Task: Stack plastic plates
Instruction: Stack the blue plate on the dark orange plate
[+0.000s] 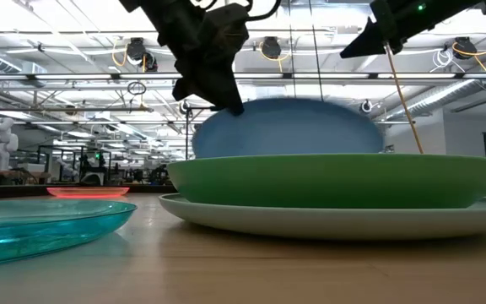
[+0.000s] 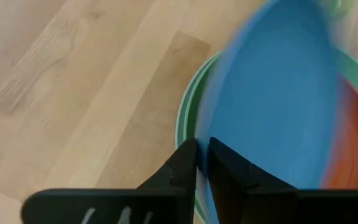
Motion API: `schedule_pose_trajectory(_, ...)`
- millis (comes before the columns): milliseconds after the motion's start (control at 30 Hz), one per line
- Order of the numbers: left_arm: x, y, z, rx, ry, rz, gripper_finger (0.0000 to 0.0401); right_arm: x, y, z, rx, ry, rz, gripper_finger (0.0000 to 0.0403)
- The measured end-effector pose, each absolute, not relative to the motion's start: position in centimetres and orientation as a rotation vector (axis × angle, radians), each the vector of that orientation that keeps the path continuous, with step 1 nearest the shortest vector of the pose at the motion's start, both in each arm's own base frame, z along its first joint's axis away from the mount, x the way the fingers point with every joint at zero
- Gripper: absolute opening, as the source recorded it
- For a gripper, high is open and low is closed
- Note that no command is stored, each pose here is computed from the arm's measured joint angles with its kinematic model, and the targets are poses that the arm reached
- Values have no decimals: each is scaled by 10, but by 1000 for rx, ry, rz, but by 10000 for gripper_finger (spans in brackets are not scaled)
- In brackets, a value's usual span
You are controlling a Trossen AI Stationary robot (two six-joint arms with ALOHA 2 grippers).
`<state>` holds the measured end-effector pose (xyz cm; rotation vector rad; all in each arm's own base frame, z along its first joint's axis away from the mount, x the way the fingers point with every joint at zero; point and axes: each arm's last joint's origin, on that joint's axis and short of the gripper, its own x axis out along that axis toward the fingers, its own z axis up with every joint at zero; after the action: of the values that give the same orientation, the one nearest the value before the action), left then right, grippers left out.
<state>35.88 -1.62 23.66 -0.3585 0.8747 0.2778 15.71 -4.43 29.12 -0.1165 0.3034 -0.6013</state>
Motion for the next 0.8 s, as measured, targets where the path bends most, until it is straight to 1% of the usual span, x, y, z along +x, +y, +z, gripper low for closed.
schedule_pose_trajectory(533, 359, -26, 237, -327, 875, 239, 46, 157, -44, 291, -106, 299, -603, 0)
schedule_pose_trajectory(800, 363, -28, 240, -367, 845, 155, 47, 157, -44, 291, -106, 299, -603, 0)
